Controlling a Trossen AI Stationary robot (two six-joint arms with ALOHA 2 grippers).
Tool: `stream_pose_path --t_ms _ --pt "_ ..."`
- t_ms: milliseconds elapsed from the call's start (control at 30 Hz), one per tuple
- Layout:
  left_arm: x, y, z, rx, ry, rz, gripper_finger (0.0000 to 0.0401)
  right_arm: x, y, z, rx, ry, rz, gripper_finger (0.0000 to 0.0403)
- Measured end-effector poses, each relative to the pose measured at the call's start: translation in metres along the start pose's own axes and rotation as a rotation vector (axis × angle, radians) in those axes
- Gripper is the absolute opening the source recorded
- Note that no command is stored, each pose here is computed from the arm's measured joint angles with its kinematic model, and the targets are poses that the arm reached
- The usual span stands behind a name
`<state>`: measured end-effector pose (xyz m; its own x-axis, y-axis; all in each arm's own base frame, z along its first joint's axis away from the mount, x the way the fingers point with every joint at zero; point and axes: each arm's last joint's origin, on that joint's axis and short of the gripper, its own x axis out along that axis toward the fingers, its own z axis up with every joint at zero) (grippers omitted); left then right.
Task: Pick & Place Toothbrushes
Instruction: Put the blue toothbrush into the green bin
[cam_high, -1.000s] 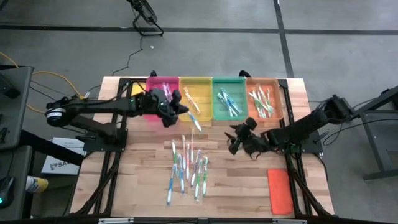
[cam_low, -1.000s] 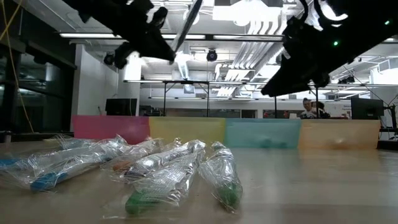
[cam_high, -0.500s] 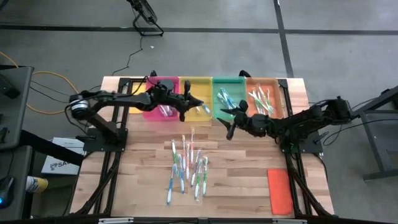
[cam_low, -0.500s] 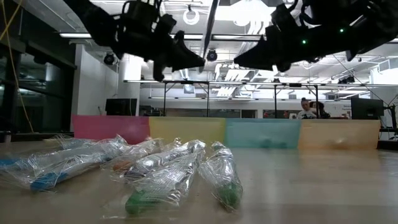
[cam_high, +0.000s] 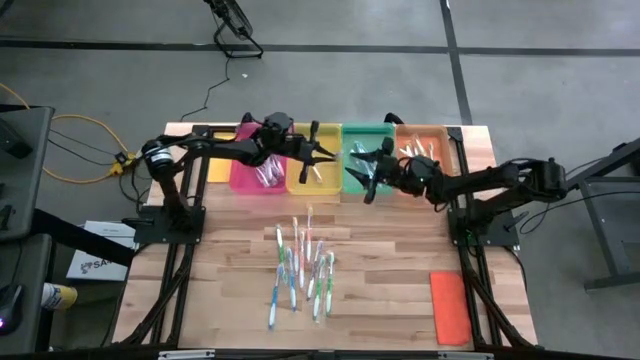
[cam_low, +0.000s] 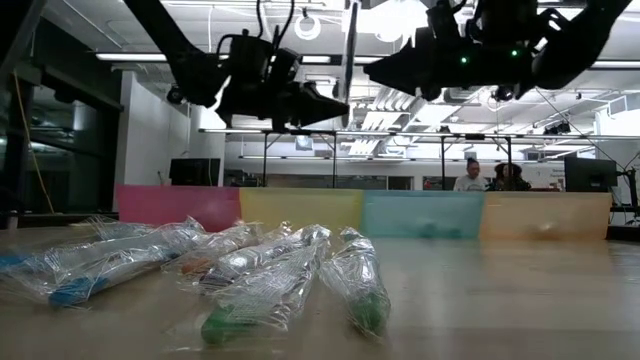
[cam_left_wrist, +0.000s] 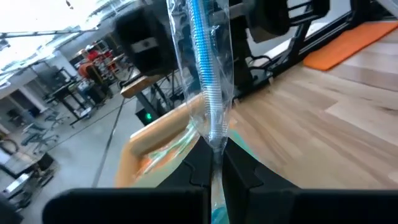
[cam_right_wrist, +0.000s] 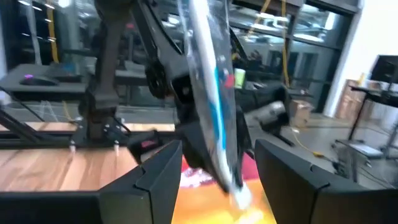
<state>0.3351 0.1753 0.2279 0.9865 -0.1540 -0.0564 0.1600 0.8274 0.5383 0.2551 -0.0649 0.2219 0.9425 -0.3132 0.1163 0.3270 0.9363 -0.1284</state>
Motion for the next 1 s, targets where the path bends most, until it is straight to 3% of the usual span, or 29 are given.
stream_pose_path --t_ms 333,567,1000 --pt "0.024 0.011 -0.017 -0.027 -0.015 -0.032 0.0006 0.007 -0.023 0.007 0.008 -0.043 0.085 0.0197" --pt "0.028 0.012 -0.02 -0.044 -0.003 -0.051 0.0006 0.007 -0.031 0.009 0.015 -0.07 0.083 0.0193" --pt "0.028 0.012 -0.021 -0.048 0.003 -0.052 0.0009 0.006 -0.034 0.015 0.033 -0.131 0.089 0.0087"
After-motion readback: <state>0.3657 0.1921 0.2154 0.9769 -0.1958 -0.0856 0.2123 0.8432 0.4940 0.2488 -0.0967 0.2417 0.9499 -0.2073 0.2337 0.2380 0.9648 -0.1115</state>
